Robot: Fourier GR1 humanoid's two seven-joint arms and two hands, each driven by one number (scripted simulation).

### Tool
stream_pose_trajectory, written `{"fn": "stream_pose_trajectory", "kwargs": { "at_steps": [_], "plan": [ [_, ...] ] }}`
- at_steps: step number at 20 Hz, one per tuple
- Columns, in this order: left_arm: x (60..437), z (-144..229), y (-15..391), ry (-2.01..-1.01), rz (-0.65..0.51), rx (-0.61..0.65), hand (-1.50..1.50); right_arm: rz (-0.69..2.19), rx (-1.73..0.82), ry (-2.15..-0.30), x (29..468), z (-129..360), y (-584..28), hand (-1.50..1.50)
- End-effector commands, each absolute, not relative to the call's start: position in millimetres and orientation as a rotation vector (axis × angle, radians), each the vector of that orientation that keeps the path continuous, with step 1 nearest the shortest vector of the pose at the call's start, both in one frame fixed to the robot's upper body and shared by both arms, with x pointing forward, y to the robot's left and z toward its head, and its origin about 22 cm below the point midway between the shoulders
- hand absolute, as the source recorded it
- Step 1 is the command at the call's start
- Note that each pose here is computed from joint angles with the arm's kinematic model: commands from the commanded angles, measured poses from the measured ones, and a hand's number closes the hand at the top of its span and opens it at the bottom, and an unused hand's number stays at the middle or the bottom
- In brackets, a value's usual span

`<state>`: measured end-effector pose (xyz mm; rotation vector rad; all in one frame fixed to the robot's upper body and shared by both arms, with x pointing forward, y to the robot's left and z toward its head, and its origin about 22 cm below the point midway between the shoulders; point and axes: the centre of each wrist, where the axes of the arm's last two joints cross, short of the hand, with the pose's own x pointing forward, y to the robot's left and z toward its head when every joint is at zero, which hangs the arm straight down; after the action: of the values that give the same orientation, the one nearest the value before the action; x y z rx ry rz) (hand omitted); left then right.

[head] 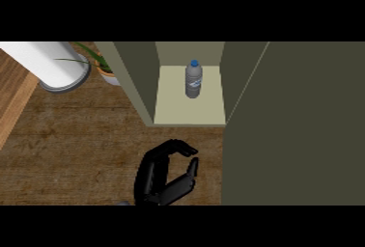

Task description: Pick up the bottled water, place it into the cabinet and close the cabinet

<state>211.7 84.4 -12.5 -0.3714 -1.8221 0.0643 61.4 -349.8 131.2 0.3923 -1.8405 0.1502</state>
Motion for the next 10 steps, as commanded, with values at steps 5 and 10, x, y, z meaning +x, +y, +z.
{"fn": "stream_pose_trajectory", "kwargs": {
  "at_steps": [5, 10],
  "plan": [
    [168, 1, 148, -1.824, 0.019, -0.355, 1.5, 0.358, 0.387, -1.811, 52, 164, -319, 1.5],
    [162, 5, 184, -1.82, -0.008, -0.301, 1.5, 0.568, 0.508, -1.693, 57, 170, -315, 1.5]
  ]
}}
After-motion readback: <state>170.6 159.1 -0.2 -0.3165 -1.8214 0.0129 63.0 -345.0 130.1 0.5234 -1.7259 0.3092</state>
